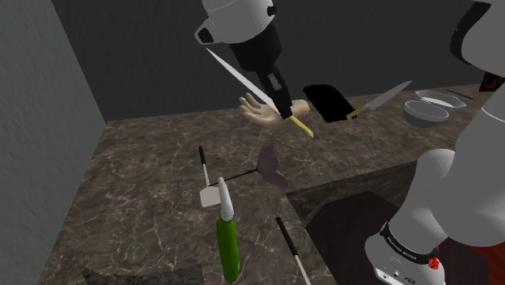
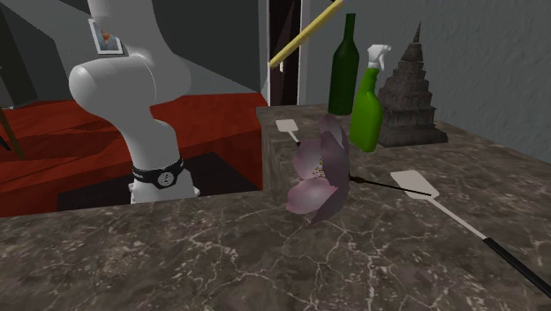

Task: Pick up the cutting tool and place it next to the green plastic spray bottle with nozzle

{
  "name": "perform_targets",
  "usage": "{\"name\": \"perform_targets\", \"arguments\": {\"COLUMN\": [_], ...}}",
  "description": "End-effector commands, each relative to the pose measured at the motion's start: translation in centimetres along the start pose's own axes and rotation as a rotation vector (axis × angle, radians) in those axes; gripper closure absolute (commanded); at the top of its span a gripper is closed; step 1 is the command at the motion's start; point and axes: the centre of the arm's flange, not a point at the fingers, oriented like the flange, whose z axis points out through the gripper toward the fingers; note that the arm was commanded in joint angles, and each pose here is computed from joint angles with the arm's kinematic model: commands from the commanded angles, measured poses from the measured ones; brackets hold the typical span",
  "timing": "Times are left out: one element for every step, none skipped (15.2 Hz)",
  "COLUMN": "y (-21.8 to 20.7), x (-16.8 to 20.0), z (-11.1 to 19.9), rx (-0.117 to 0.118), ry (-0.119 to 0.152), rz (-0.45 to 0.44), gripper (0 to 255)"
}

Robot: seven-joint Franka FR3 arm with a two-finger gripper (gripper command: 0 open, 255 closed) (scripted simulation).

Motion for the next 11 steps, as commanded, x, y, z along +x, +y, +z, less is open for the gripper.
{"name": "perform_targets", "arguments": {"y": [-2.2,-2.7,-2.7,-2.8,-2.9,-2.9,-3.0,-3.1,-3.1,-3.2,-3.3], "x": [0.9,1.2,1.4,1.7,2.0,2.2,2.5,2.7,3.0,3.3,3.5], "z": [-1.3,-1.5,-1.1,-0.6,-0.2,0.3,0.7,1.2,1.7,2.1,2.6], "rx": [0.000,0.000,0.000,0.000,0.000,0.000,0.000,0.000,0.000,0.000,0.000], "ry": [0.000,0.000,0.000,0.000,0.000,0.000,0.000,0.000,0.000,0.000,0.000], "rz": [0.002,0.002,0.002,0.002,0.002,0.002,0.002,0.002,0.002,0.002,0.002], "gripper": [255,255,255,255,255,255,255,255,255,255,255]}}
